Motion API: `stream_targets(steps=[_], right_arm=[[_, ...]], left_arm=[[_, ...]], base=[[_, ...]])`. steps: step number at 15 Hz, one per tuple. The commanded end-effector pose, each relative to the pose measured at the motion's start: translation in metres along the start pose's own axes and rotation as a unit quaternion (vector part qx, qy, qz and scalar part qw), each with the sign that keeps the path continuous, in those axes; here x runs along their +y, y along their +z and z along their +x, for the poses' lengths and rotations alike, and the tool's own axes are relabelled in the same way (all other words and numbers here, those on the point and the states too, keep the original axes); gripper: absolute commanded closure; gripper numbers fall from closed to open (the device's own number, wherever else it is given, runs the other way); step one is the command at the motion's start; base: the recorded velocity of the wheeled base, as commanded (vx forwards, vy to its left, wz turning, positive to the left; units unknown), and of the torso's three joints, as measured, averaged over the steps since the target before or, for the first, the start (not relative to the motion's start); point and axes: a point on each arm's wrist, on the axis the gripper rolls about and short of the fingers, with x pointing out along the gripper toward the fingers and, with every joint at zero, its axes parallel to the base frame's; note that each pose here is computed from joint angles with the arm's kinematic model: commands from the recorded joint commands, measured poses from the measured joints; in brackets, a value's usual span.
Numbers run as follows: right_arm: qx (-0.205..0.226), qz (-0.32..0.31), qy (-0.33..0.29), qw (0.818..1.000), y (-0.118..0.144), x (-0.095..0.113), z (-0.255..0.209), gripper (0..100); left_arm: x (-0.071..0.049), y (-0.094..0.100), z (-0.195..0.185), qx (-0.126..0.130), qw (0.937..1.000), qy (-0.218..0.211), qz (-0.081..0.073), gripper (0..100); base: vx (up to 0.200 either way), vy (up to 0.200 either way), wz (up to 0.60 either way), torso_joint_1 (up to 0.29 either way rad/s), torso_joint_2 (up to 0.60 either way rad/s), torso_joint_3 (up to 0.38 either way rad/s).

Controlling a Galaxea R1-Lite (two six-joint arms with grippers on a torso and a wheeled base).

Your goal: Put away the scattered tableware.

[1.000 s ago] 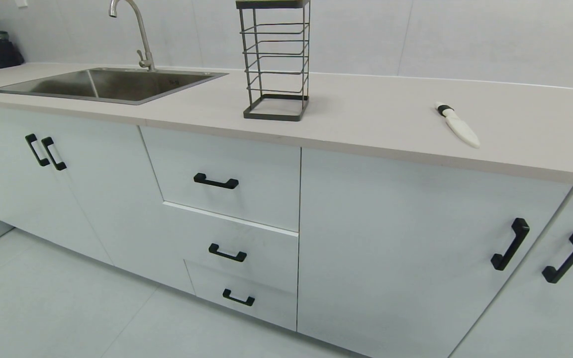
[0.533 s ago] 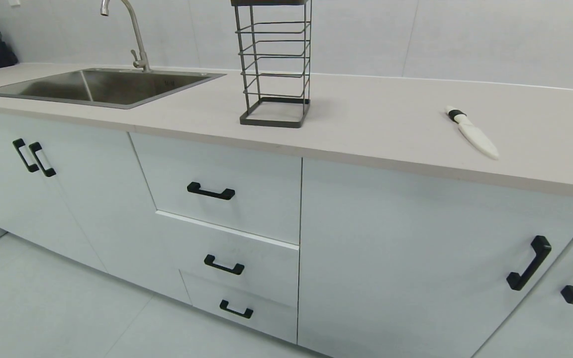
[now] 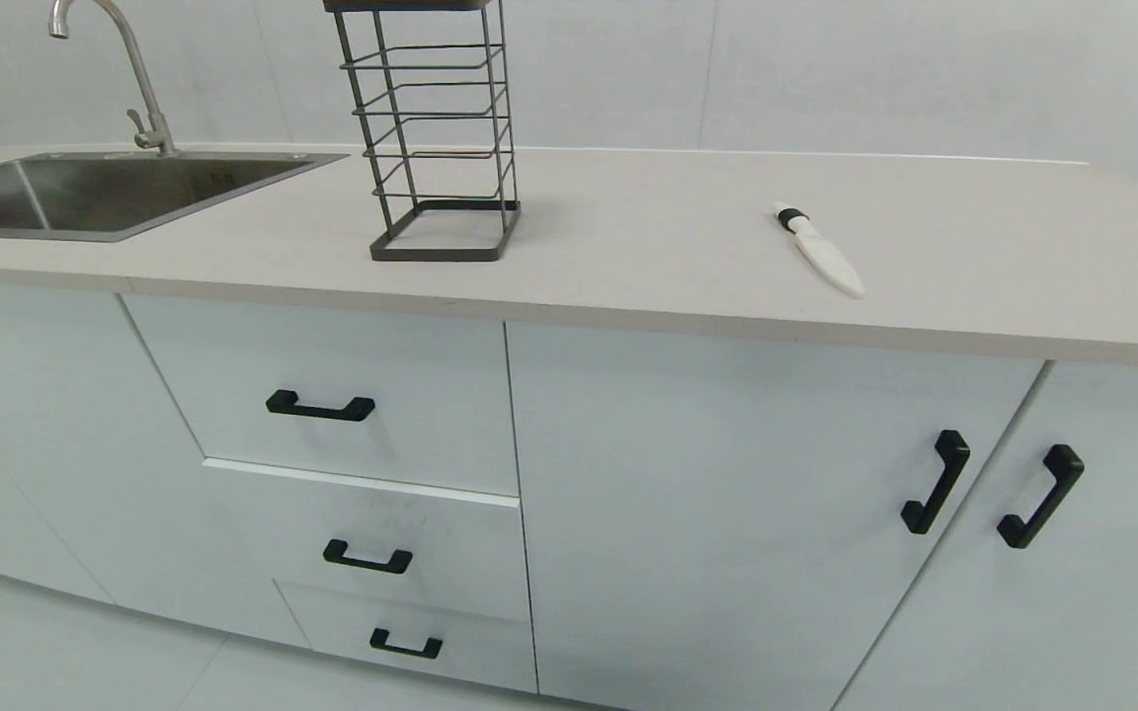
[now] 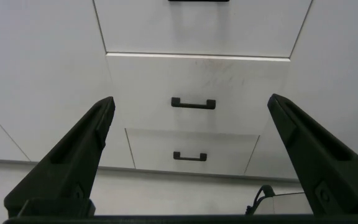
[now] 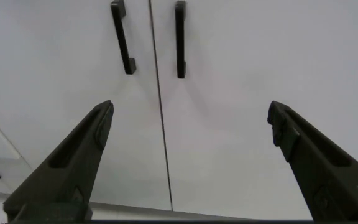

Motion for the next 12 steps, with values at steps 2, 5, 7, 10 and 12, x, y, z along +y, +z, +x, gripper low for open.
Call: stream_targets(steps=[2,5,7,10,12], right_arm=[[0.001,0.0,0.0,1.0,0.0,0.0,0.0001,0],[0.001,0.0,0.0,1.0,0.0,0.0,0.0001,0],[0.001,0.0,0.0,1.0,0.0,0.0,0.0001,0],[0.001,0.0,0.0,1.0,0.0,0.0,0.0001,0],[0.001,0.0,0.0,1.0,0.0,0.0,0.0001,0]], left_arm=[[0.0,0.0,0.0,0.0,1.0,0.0,0.0,0],[0.0,0.0,0.0,0.0,1.0,0.0,0.0,0],[0.0,0.0,0.0,0.0,1.0,0.0,0.0,0],[0.0,0.0,0.0,0.0,1.0,0.0,0.0,0],[0.0,0.0,0.0,0.0,1.0,0.0,0.0,0]], base=[[0.0,0.0,0.0,0.0,0.0,0.0],[0.0,0.0,0.0,0.075,-0.14,-0.065],[0.0,0.0,0.0,0.176,-0.07,-0.254],[0.0,0.0,0.0,0.211,-0.56,-0.23],[0.0,0.0,0.0,0.159,-0.59,-0.251]])
